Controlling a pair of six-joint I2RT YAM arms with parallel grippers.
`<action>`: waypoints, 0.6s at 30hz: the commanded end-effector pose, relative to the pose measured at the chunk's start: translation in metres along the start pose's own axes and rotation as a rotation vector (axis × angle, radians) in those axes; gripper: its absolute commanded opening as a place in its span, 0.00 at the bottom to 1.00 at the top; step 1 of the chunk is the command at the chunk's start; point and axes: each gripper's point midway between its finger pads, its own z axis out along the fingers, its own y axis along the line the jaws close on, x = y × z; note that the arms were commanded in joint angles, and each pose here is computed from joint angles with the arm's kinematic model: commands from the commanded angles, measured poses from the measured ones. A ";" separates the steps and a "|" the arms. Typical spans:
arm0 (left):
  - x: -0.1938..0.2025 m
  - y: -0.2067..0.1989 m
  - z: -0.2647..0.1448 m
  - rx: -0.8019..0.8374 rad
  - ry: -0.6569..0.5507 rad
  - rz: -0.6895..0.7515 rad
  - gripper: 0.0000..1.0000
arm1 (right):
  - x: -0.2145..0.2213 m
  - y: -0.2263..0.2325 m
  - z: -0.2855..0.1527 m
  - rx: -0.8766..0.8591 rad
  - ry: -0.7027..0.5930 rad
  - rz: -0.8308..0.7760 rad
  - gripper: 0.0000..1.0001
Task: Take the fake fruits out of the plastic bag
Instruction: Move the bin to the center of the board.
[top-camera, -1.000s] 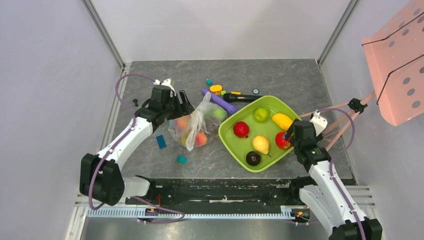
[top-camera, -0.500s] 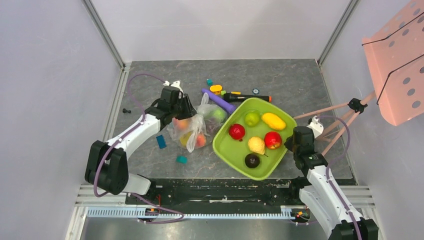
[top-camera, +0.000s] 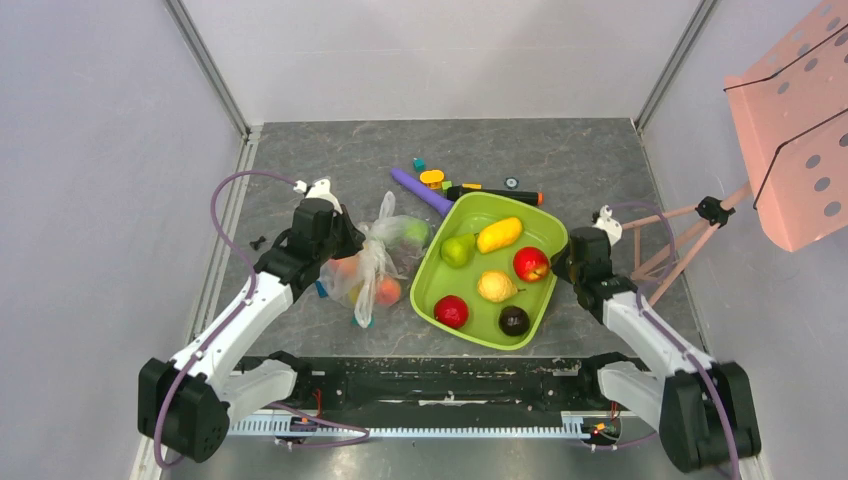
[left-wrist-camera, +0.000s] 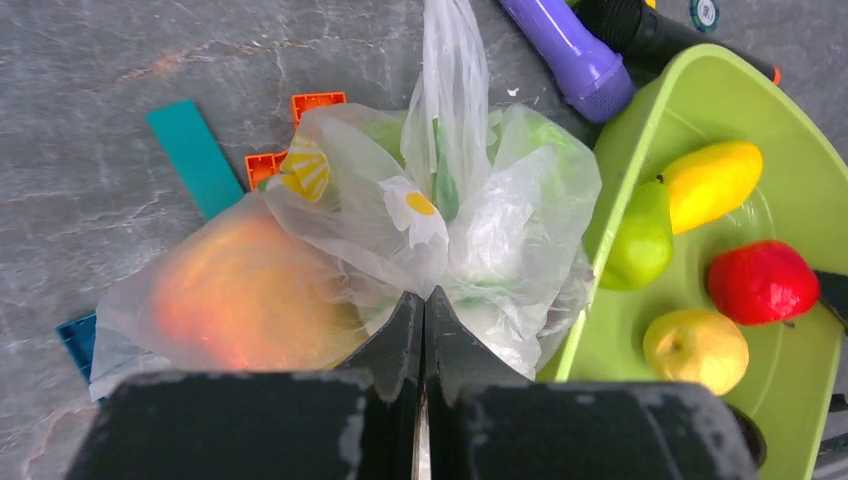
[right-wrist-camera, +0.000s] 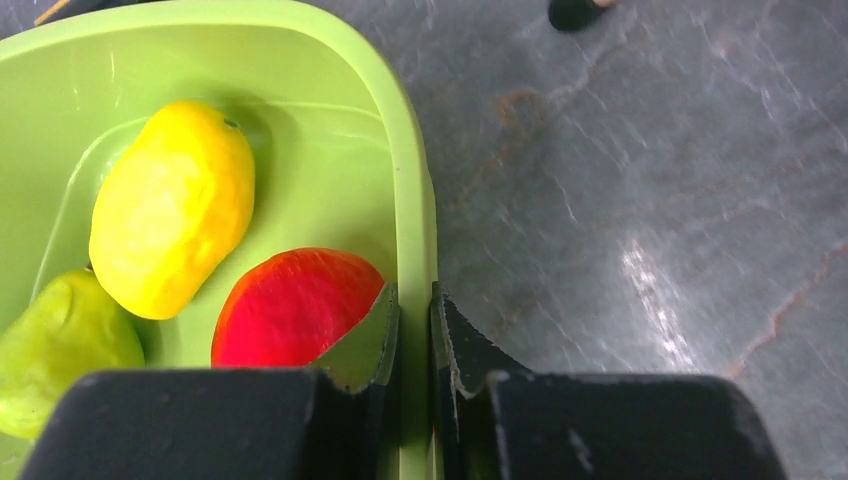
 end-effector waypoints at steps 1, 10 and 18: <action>-0.009 0.007 -0.015 -0.044 -0.050 -0.014 0.02 | -0.068 0.043 0.015 -0.029 -0.147 0.047 0.00; 0.001 0.008 -0.023 -0.023 -0.032 -0.018 0.02 | -0.121 0.084 0.082 0.074 -0.152 0.010 0.00; 0.014 -0.018 -0.017 0.135 0.035 0.021 0.02 | -0.135 0.111 0.126 0.085 -0.117 -0.030 0.23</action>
